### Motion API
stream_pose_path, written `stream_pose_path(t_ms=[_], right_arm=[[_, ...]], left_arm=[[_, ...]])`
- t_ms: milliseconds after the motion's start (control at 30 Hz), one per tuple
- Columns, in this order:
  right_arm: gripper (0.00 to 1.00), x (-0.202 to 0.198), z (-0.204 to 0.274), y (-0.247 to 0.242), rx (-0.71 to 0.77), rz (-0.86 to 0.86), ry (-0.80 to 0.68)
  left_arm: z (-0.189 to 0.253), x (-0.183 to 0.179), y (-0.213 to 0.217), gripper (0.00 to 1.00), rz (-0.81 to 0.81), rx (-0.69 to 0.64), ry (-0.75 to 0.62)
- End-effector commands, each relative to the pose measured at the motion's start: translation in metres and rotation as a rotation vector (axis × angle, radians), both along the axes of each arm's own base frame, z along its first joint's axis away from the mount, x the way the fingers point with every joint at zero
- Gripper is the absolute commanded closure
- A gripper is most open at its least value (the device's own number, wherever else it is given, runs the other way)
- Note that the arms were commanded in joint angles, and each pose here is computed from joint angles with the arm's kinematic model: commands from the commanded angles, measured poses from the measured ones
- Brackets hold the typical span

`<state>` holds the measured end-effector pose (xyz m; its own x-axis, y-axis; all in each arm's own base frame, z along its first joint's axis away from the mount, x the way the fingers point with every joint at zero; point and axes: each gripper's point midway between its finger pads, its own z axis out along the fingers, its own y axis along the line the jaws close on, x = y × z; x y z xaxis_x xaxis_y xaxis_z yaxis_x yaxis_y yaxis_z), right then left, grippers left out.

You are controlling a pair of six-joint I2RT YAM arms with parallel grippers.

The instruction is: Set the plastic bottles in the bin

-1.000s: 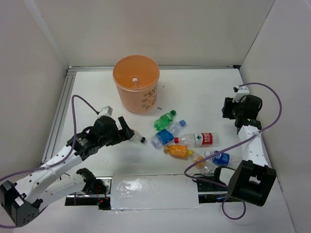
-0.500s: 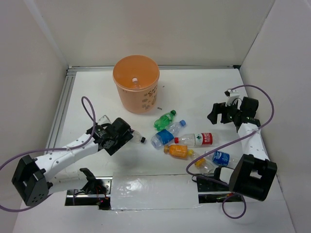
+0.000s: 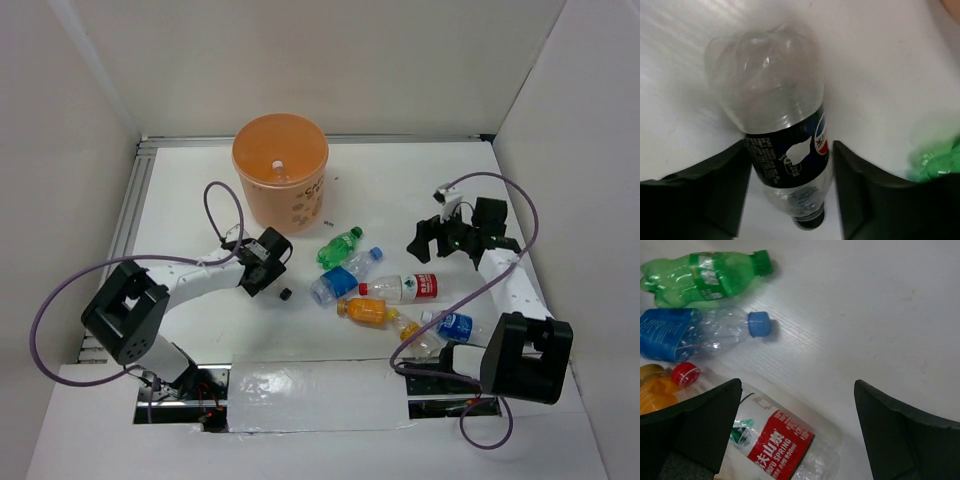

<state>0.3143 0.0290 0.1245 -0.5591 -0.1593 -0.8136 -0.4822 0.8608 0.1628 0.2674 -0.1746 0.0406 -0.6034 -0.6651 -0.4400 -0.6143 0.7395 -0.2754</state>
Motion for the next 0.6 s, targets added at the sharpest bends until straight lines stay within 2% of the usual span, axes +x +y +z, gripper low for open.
stream_pose_path(t_ms=[0, 33, 67, 100, 167, 233, 333, 367, 433, 500, 567], right_arm=[[0.00, 0.003, 0.023, 0.029, -0.072, 0.248, -0.152], [0.00, 0.000, 0.030, 0.041, -0.078, 0.332, -0.216], [0.00, 0.001, 0.036, 0.042, -0.146, 0.417, -0.311], [0.00, -0.002, 0.040, 0.051, -0.166, 0.492, -0.365], [0.00, -0.011, 0.045, 0.070, -0.181, 0.648, -0.467], [0.00, -0.012, 0.052, 0.089, -0.249, 0.788, -0.595], [0.00, -0.006, 0.057, 0.111, -0.318, 0.927, -0.696], [0.00, -0.007, 0.048, 0.128, -0.307, 0.992, -0.689], [0.00, -0.004, 0.042, 0.144, -0.325, 1.055, -0.694], [0.00, 0.003, 0.036, 0.165, -0.344, 1.111, -0.718], [0.00, 0.007, 0.029, 0.182, -0.366, 1.161, -0.724]], left_arm=[[-0.009, 0.006, 0.004, 0.37, -0.005, 0.014, 0.001], [-0.016, 0.001, 0.007, 0.46, -0.013, 0.025, 0.011], [-0.012, 0.001, 0.006, 0.56, -0.029, 0.009, -0.002], [-0.007, 0.001, 0.006, 0.77, -0.052, 0.013, -0.012], [0.004, -0.001, 0.000, 0.92, -0.112, 0.014, -0.041], [0.036, -0.009, -0.009, 1.00, -0.237, 0.037, -0.106], [0.116, -0.005, -0.022, 1.00, -0.363, 0.047, -0.310], [0.154, -0.003, -0.033, 1.00, -0.396, 0.022, -0.402], [0.208, 0.006, -0.030, 1.00, -0.426, 0.054, -0.547], [0.287, 0.025, -0.026, 1.00, -0.378, 0.041, -0.752], [0.336, 0.052, -0.021, 1.00, -0.357, 0.105, -0.862]])
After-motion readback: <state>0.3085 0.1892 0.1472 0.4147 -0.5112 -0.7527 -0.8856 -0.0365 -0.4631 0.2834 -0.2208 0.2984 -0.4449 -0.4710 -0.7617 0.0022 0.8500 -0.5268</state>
